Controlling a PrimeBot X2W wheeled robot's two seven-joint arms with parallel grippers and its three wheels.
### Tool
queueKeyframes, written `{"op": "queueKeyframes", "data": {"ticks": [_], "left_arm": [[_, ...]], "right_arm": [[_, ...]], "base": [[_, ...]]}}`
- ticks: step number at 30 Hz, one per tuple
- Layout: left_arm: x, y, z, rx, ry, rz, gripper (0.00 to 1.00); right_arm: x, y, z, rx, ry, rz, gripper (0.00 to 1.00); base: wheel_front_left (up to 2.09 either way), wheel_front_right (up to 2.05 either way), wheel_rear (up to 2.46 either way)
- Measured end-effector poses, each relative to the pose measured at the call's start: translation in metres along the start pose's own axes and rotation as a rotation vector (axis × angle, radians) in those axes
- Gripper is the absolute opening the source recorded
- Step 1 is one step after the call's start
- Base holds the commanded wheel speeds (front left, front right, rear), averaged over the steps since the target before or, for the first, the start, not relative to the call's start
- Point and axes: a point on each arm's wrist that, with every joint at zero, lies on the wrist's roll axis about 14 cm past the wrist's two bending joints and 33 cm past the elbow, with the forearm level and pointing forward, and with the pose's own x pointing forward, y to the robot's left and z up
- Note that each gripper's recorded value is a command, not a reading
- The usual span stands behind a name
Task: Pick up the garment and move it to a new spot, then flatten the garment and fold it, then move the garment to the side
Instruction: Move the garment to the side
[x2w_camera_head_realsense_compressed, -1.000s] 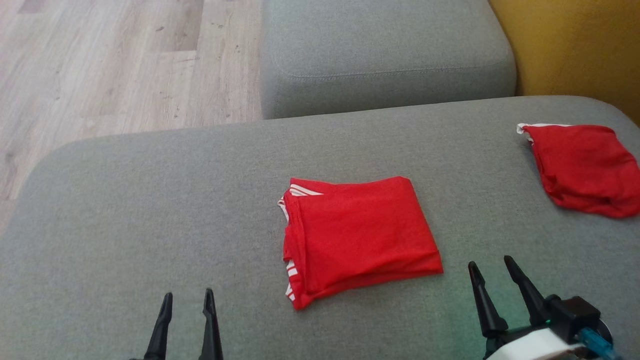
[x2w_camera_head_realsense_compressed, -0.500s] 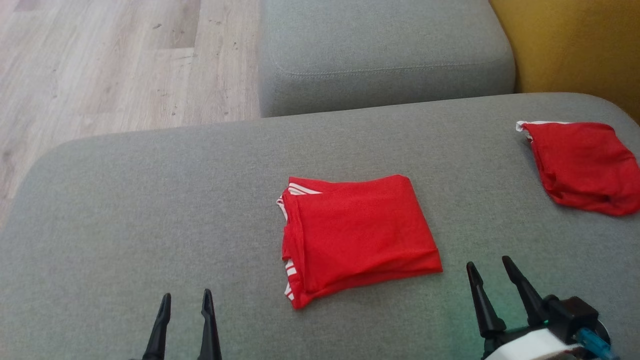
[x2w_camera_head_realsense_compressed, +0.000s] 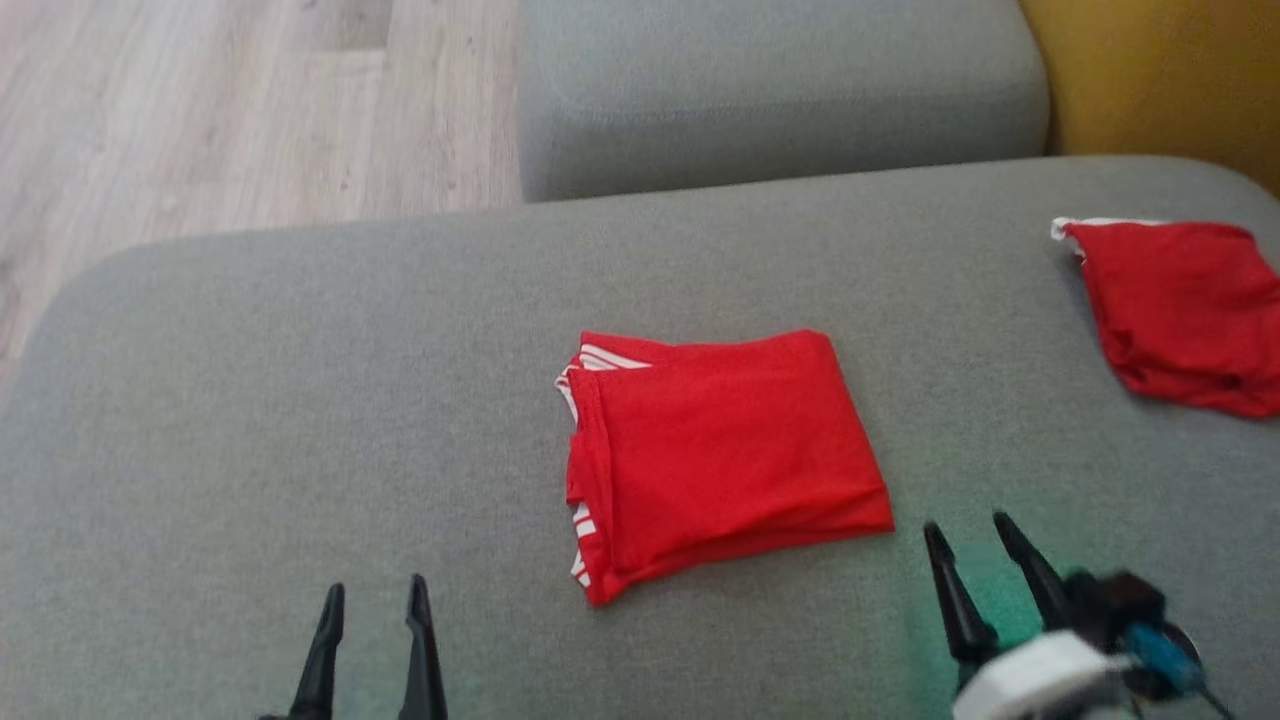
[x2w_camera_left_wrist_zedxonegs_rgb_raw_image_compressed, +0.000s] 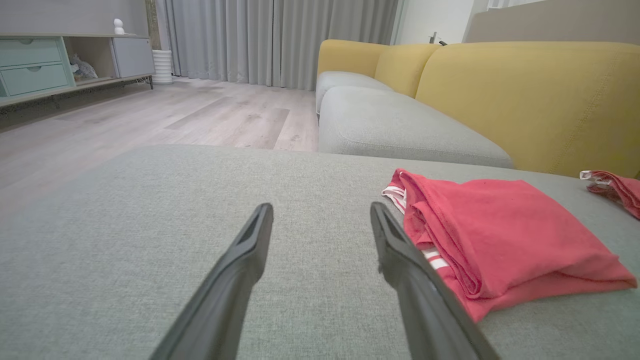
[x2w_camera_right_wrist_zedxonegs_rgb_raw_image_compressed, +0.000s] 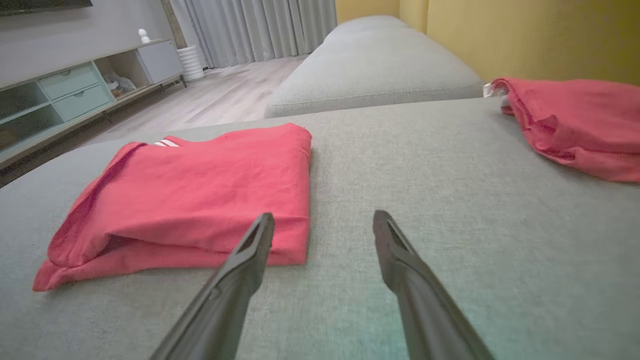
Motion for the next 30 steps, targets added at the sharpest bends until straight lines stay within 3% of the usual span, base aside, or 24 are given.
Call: {"op": "queueKeyframes", "data": {"ticks": [8, 15, 16, 18, 19, 24, 30], "left_arm": [[0.023, -0.007, -0.004, -0.005, 0.021, -0.011, 1.0], [0.03, -0.003, -0.011, -0.005, 0.047, 0.011, 1.0], [0.03, -0.002, -0.011, -0.004, 0.049, 0.019, 1.0], [0.031, -0.002, -0.011, -0.004, 0.049, 0.019, 1.0], [0.033, -0.001, -0.011, -0.003, 0.049, 0.021, 1.0], [0.044, -0.001, -0.012, -0.014, 0.051, 0.026, 1.0], [0.061, -0.012, -0.022, -0.022, 0.08, -0.009, 1.0]], "right_arm": [[0.071, -0.002, 0.012, 0.005, 0.079, 0.031, 1.0], [0.1, 0.005, -0.022, 0.006, 0.276, 0.059, 1.0], [0.1, 0.009, -0.03, 0.009, 0.309, 0.068, 0.77], [0.101, 0.014, -0.034, 0.014, 0.324, 0.08, 0.11], [0.103, 0.018, -0.035, 0.024, 0.326, 0.089, 0.0], [0.115, 0.024, -0.03, 0.044, 0.297, 0.117, 0.0], [0.136, -0.024, 0.001, -0.06, 0.211, 0.064, 0.0]], "base": [[0.0, 0.0, 0.0], [0.0, 0.0, 0.0], [0.0, 0.0, 0.0], [0.0, 0.0, 0.0], [0.0, 0.0, 0.0], [0.0, 0.0, 0.0], [0.0, 0.0, 0.0]]}}
